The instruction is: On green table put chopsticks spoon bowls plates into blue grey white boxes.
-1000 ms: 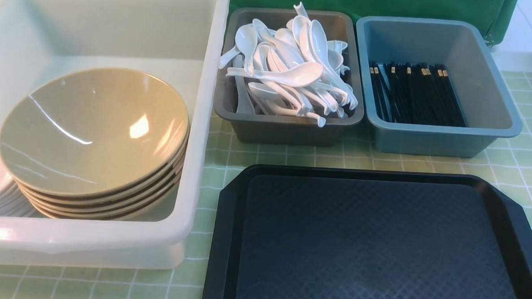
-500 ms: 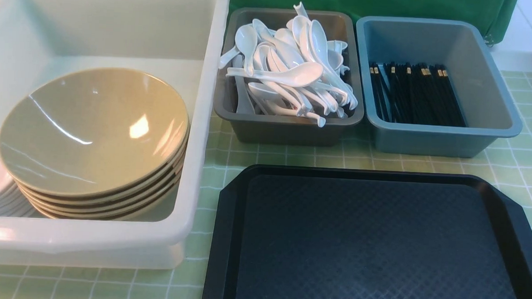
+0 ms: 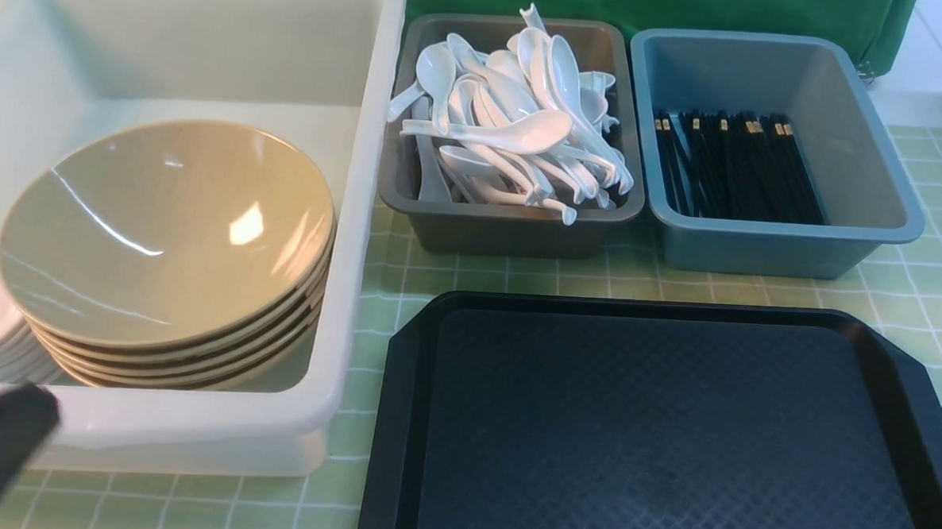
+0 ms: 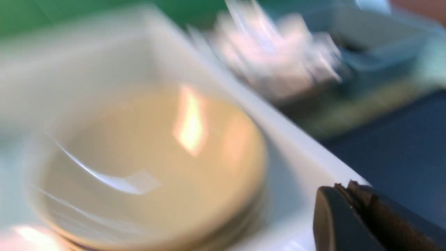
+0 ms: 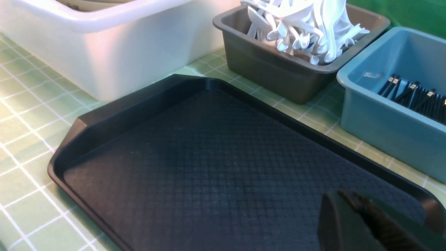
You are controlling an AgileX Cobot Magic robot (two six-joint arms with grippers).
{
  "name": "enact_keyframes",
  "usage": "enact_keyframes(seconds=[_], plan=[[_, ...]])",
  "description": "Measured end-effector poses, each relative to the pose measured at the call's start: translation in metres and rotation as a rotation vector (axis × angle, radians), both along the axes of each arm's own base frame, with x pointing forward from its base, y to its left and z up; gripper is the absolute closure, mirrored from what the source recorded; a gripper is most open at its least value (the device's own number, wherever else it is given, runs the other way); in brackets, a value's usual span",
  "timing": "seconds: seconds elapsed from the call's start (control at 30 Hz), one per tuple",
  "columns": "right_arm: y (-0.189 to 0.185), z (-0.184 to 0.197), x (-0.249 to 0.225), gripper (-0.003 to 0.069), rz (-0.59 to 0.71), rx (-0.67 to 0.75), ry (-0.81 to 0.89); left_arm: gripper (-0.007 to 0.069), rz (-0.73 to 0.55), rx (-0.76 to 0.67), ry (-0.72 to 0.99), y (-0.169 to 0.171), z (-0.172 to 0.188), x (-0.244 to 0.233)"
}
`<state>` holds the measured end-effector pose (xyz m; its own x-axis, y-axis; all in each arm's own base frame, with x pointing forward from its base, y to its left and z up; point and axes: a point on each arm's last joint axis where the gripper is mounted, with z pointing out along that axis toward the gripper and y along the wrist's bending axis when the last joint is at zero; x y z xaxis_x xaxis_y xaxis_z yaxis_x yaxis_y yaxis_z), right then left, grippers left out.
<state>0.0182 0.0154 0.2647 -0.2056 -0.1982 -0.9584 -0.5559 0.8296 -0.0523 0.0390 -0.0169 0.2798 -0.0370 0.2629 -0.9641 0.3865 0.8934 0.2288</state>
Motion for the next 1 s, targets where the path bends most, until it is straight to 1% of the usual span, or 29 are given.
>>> enact_keyframes(seconds=[0.03, 0.1, 0.13, 0.2, 0.37, 0.43, 0.7, 0.87, 1.0], plan=[[0.000, 0.000, 0.000, 0.0630, 0.000, 0.000, 0.000, 0.0627, 0.036, 0.003, -0.040, 0.002, -0.005, 0.001], [0.000, 0.000, 0.000, 0.0627, 0.000, 0.000, 0.000, 0.0627, 0.092, -0.017, -0.045, 0.004, -0.020, 0.002], [0.000, 0.000, 0.000, 0.0627, 0.000, 0.000, 0.000, 0.0627, 0.104, -0.026, -0.043, 0.005, -0.021, 0.002], [0.000, 0.000, 0.000, 0.0624, 0.000, 0.000, 0.000, 0.0627, 0.159, -0.062, 0.006, 0.007, -0.046, 0.005], [0.000, 0.000, 0.000, 0.0622, 0.000, -0.001, 0.001, 0.0627, 0.179, -0.050, 0.141, 0.006, -0.093, 0.011], [0.000, 0.000, 0.000, 0.0621, 0.000, -0.001, 0.000, 0.0627, 0.188, -0.048, 0.196, 0.006, -0.106, 0.011], [0.000, 0.000, 0.000, 0.0613, 0.000, 0.000, 0.000, 0.0627, 0.207, -0.067, 0.201, 0.006, -0.106, 0.012], [0.000, 0.000, 0.000, 0.0612, 0.000, 0.000, 0.000, 0.0627, 0.245, -0.074, 0.201, 0.008, -0.106, 0.012], [0.000, 0.000, 0.000, 0.0612, 0.000, 0.000, 0.000, 0.0627, 0.276, -0.117, 0.194, 0.009, -0.105, 0.013]])
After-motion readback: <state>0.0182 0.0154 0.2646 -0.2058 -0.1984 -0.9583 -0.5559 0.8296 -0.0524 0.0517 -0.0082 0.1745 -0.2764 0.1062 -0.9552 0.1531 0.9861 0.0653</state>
